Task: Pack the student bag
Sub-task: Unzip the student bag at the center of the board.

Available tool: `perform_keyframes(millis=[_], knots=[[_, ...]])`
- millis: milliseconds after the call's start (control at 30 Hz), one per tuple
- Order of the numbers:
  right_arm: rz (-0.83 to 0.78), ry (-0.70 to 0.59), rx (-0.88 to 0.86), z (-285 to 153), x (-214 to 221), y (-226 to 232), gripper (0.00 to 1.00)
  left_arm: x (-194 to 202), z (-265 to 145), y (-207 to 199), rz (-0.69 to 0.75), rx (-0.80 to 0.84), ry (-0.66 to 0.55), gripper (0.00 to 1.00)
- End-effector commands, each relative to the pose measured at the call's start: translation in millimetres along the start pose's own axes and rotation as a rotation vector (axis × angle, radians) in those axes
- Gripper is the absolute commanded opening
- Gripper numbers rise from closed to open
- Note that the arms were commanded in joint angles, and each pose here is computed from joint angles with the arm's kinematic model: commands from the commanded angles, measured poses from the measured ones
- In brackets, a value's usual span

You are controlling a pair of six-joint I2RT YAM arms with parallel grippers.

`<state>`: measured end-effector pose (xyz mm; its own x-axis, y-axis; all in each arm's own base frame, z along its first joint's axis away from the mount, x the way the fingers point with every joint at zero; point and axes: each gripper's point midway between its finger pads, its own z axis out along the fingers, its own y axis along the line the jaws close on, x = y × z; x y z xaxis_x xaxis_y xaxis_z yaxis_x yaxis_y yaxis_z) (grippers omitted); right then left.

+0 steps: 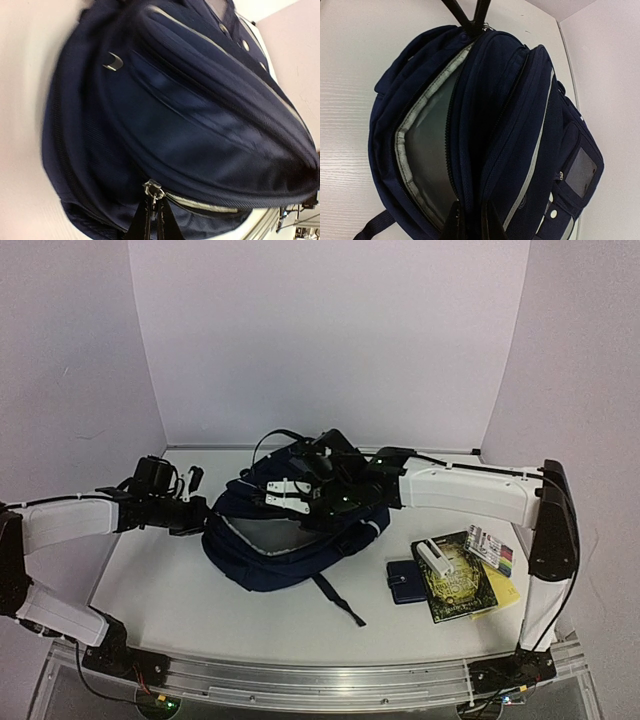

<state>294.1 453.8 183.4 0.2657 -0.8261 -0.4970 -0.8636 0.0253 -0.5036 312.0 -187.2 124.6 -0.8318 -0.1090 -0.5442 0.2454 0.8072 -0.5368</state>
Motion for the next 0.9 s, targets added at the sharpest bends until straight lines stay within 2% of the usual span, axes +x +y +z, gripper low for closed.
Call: perform_keyframes(millis=[0,67,133,233,433,533,600,633,733,767,867], knots=[[-0.006,0.102,0.146,2.2,24.6,-52.1,0.33,19.8,-2.7,-44.8,0.050,0.172,0.045,0.00],[0.016,0.064,0.121,-3.9,18.4,-47.4,0.66,27.7,-0.3,-64.3,0.076,0.234,0.065,0.00],[0.049,0.016,0.084,-8.3,5.0,-36.4,0.80,29.2,0.0,-79.8,0.091,0.286,0.070,0.00],[0.055,-0.001,0.060,-0.9,-10.5,-20.2,0.83,26.2,-1.8,-90.7,0.096,0.325,0.064,0.00],[0.084,0.016,0.011,34.8,-14.0,0.2,0.82,22.9,-6.4,-98.5,0.093,0.354,0.065,0.00],[0.099,0.024,0.024,50.5,-15.8,-2.8,0.73,24.3,-7.5,-99.4,0.092,0.358,0.072,0.00],[0.098,0.031,0.055,54.4,-17.1,-10.0,0.60,24.5,-8.5,-97.4,0.087,0.346,0.069,0.00],[0.097,0.036,0.069,54.9,-16.5,-12.9,0.51,24.6,-8.2,-94.6,0.082,0.330,0.067,0.00],[0.096,0.042,0.093,46.8,-15.2,-18.6,0.10,21.3,-4.6,-75.6,0.055,0.234,0.049,0.00],[0.094,0.043,0.095,42.2,-14.3,-18.5,0.00,19.7,-2.7,-67.0,0.041,0.193,0.044,0.00],[0.084,0.024,0.086,18.3,-13.6,-15.6,0.00,12.5,3.1,-37.3,0.014,0.047,0.029,0.00]])
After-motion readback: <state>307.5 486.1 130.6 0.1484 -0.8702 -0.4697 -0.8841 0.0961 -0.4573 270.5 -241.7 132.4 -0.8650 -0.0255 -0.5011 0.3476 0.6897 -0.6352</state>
